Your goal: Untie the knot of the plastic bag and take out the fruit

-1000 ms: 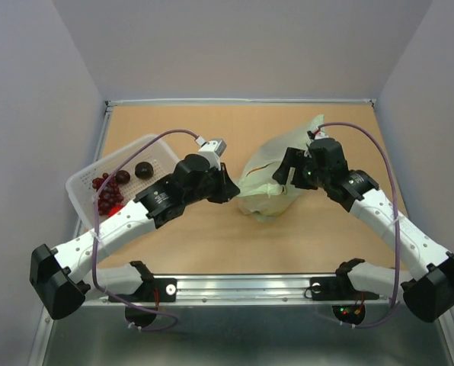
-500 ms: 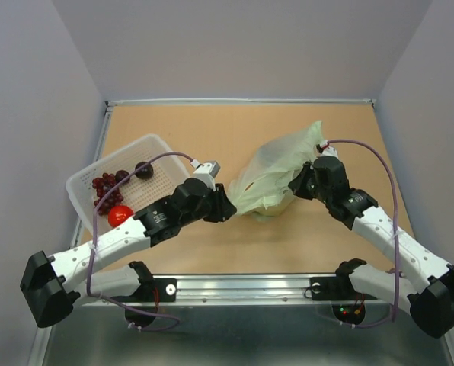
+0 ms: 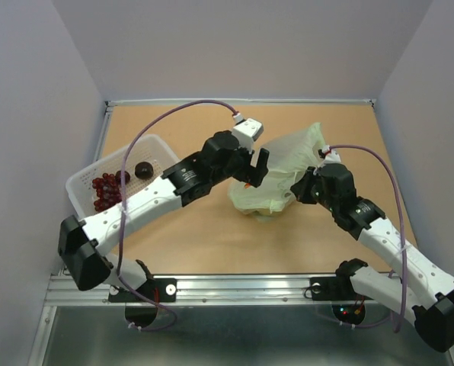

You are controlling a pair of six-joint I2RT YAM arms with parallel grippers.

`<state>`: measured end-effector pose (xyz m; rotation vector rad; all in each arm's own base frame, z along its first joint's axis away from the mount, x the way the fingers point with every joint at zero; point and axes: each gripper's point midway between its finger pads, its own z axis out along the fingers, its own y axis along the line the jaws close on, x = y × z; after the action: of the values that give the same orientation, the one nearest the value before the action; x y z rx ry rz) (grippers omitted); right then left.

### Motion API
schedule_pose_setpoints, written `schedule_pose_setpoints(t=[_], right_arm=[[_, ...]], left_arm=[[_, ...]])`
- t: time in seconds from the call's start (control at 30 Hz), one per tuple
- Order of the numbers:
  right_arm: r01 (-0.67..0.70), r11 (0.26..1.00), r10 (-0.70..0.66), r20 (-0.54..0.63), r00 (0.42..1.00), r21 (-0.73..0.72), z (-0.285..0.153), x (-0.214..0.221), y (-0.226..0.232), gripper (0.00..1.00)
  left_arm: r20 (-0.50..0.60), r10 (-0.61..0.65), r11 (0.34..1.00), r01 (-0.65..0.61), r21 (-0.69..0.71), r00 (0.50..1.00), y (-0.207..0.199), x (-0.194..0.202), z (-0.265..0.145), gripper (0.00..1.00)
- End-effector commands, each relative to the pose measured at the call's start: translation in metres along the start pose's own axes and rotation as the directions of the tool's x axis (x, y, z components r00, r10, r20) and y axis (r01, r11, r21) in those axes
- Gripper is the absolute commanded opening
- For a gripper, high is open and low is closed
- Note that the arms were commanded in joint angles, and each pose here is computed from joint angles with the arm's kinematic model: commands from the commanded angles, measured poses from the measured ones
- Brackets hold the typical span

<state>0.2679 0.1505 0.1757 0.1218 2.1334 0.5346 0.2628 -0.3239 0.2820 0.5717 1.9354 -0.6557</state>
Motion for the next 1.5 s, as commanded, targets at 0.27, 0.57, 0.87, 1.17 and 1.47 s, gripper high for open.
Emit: schedule_pose_setpoints(t=[0.27,0.57,0.87,1.17,1.47], right_arm=[[0.018,0.997,-0.016,0.027,1.0,-0.07,0.001,-0.006,0.012,0.0],[0.001,0.999,0.001,0.04,0.999,-0.05,-0.003,0.0,0.003,0.0],[-0.142,0.984,0.139,0.036,0.99,0.106,-0.006,0.033,-0.038,0.0],[-0.078,0.997,0.079,0.109,0.991,-0.014,-0.014,-0.031,0.009,0.71],[-0.116,0.983,0.089,0.182,0.979,0.141,0.035,-0.069,0.002,0.87]], left_arm=[[-0.178,0.32,0.947,-0.314,0.064,0.931,-0.005,0.027,0.1,0.93],[-0.066,0.102,0.965,-0.115,-0.235,0.993,0.052,0.004,0.13,0.6],[0.042,-0.214,0.95,0.217,-0.225,0.976,0.125,0.003,0.128,0.53],[-0.026,-0.276,0.95,0.269,-0.162,0.961,0.112,0.039,0.125,0.1],[0.019,-0.291,0.946,0.291,-0.14,0.957,0.105,0.028,0.105,0.0]])
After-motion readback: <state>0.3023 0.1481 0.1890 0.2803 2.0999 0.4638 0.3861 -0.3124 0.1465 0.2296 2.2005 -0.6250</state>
